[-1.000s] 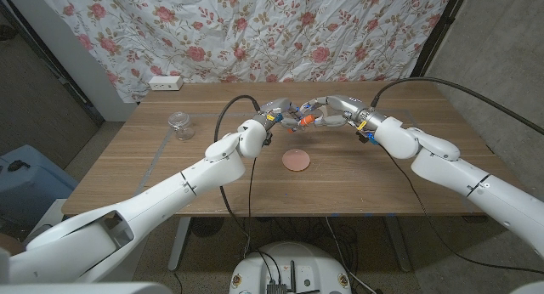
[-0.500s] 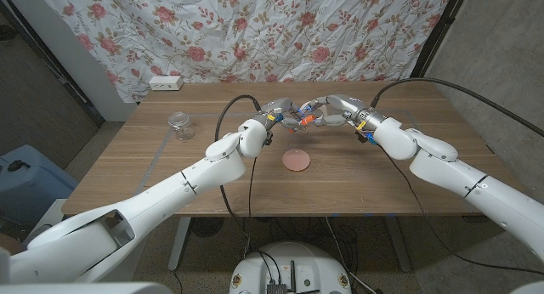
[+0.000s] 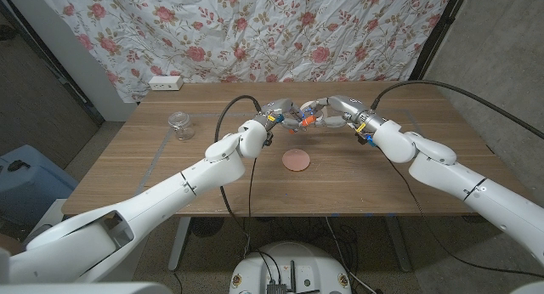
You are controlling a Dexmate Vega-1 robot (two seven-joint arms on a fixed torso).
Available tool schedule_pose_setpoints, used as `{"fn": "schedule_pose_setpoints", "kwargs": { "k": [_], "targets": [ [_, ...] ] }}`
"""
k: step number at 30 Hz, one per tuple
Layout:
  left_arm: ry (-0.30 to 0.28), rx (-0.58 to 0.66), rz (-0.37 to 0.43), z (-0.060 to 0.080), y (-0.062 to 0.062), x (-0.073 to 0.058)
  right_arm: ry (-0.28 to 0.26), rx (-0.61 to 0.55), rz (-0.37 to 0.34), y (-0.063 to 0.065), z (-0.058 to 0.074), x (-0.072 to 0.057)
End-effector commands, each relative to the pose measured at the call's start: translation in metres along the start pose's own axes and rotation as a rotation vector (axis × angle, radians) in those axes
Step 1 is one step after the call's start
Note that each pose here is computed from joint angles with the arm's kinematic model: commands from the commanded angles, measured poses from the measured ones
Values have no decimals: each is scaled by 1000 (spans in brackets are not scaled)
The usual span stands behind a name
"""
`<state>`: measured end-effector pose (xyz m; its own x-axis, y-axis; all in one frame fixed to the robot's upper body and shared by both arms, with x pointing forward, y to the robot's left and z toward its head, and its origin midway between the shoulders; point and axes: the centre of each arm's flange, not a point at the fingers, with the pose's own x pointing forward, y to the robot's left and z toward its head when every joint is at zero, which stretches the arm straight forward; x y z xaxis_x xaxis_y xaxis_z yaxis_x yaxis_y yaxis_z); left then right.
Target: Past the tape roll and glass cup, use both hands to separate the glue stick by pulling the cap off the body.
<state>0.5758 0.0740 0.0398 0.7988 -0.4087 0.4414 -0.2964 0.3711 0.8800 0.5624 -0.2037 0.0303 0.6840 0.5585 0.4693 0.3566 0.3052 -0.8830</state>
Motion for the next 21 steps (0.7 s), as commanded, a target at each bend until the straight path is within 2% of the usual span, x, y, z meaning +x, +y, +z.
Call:
{"fn": "schedule_pose_setpoints", "kwargs": {
  "k": [1,16,21],
  "targets": [
    [2,5,4,1,0,-1,7,10,-24,2,-2,-2],
    [-13,14,4,2,0,-1,11,28,-57,1,-6,-5],
    [-2,17,2,3,0,0,16,41,-73,2,-8,-6]
  ]
}}
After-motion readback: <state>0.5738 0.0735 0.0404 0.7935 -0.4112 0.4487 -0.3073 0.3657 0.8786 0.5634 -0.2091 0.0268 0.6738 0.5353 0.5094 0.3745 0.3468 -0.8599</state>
